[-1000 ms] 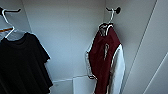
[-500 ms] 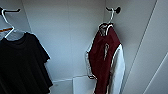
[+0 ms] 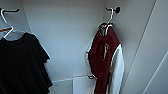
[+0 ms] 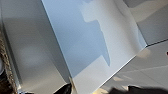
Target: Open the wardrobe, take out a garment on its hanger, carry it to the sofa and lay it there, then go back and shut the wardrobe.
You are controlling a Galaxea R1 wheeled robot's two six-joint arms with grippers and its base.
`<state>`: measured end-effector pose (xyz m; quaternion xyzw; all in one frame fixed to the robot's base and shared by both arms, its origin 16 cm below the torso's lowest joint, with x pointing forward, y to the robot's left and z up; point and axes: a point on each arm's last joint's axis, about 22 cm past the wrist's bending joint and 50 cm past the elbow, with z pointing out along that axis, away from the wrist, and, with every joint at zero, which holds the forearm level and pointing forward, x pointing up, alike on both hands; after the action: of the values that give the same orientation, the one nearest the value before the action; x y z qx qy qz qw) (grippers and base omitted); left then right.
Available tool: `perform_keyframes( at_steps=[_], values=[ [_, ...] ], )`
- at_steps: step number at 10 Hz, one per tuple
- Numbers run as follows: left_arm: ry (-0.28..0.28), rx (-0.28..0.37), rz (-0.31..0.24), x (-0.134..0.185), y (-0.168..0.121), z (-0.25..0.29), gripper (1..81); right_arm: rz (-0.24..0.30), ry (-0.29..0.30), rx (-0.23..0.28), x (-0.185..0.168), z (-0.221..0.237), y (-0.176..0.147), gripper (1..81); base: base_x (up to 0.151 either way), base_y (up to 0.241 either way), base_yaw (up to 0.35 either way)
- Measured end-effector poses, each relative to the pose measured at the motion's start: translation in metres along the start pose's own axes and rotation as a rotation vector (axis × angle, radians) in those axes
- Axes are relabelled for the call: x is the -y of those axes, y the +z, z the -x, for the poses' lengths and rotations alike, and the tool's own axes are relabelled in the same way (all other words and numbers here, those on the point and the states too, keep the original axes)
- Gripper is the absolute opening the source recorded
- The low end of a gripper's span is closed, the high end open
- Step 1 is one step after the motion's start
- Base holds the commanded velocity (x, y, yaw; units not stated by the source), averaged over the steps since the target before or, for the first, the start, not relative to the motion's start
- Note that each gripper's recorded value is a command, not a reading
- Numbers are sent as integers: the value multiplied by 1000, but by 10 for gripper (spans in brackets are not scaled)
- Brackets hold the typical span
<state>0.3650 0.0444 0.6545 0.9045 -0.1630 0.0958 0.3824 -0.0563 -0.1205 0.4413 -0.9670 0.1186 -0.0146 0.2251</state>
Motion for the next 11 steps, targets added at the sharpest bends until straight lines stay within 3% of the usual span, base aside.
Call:
perform_keyframes(
  at_steps=[2, 3, 4, 9, 11],
  values=[
    [-3, -6, 2, -6, -5, -18, 811, 0, -1, 0, 0, 0, 0, 811, 0, 0, 0],
    [24, -56, 41, -27, -10, -45, 811, 0, 0, 0, 0, 0, 0, 811, 0, 0, 0],
    [37, -94, 22, -21, -16, -72, 811, -1, 0, -1, 1, 0, 0, 811, 0, 0, 0],
    [-16, -90, -114, 45, -11, -71, 811, 2, 2, 1, 0, 0, 0, 811, 0, 0, 0],
    [-47, -56, -121, 52, -2, -47, 811, 3, 2, 1, -1, 0, 0, 811, 0, 0, 0]
  ],
)
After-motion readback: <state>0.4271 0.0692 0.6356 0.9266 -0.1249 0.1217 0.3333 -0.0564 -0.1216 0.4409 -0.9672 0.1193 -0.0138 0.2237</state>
